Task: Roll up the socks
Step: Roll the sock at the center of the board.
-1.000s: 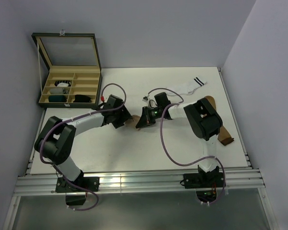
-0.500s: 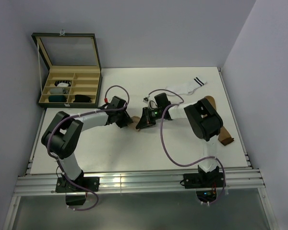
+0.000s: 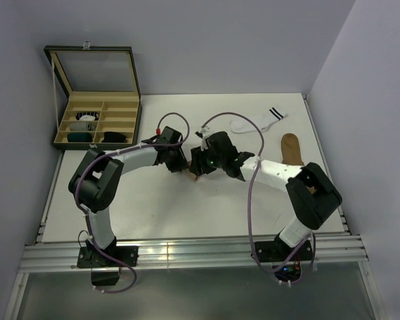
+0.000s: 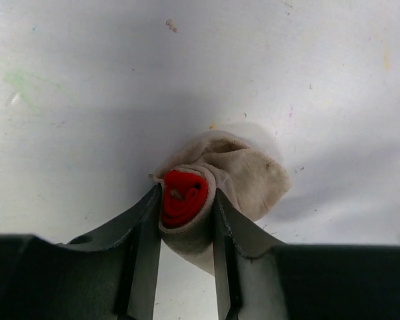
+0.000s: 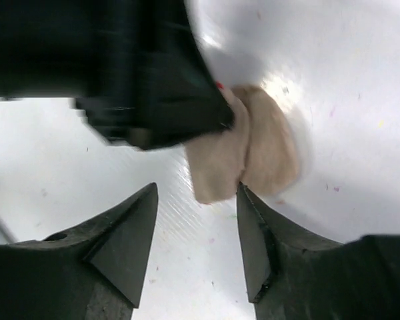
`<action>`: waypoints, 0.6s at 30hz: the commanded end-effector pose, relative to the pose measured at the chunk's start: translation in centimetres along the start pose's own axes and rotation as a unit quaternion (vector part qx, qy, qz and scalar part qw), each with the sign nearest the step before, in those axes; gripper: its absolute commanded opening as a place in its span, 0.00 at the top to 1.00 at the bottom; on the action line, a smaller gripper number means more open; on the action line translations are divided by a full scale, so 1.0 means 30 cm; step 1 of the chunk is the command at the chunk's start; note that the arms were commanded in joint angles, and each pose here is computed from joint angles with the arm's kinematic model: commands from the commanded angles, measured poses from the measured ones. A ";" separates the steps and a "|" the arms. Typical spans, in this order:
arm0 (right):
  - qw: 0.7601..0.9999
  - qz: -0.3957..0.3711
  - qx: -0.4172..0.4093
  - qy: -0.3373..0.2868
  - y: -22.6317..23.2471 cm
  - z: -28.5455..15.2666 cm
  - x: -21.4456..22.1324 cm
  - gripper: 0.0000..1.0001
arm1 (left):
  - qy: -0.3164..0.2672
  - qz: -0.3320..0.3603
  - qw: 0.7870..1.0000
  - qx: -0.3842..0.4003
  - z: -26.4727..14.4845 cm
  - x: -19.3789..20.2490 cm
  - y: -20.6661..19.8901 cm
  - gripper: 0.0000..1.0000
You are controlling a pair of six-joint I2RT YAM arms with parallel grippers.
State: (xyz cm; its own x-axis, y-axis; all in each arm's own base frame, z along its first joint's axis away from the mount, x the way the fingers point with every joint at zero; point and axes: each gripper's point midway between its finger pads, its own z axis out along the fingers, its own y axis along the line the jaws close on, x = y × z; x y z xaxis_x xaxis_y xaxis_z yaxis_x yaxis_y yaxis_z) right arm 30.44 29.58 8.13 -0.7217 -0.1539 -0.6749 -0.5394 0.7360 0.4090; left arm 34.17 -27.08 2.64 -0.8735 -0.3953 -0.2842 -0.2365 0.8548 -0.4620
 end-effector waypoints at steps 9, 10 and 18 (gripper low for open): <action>0.964 -0.197 0.172 -0.051 0.044 0.036 -0.026 0.41 | 0.047 0.055 0.996 -0.057 0.035 0.053 0.084 0.64; 0.962 -0.205 0.175 -0.051 0.059 0.045 -0.022 0.41 | 0.047 0.056 0.996 -0.055 0.033 0.052 0.078 0.64; 0.944 -0.242 0.222 -0.034 0.020 0.116 0.049 0.46 | 0.056 0.058 0.995 -0.051 0.041 0.060 0.074 0.63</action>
State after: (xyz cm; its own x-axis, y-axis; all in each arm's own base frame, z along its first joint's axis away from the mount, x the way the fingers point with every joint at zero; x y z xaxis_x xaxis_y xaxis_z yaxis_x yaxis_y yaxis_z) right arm 28.99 31.38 3.82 -0.4548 -0.5136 -0.7275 -0.5966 0.7823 -0.1793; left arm 34.37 -27.41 2.61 -0.9073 -0.3090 -0.2851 -0.1692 0.8891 -0.4252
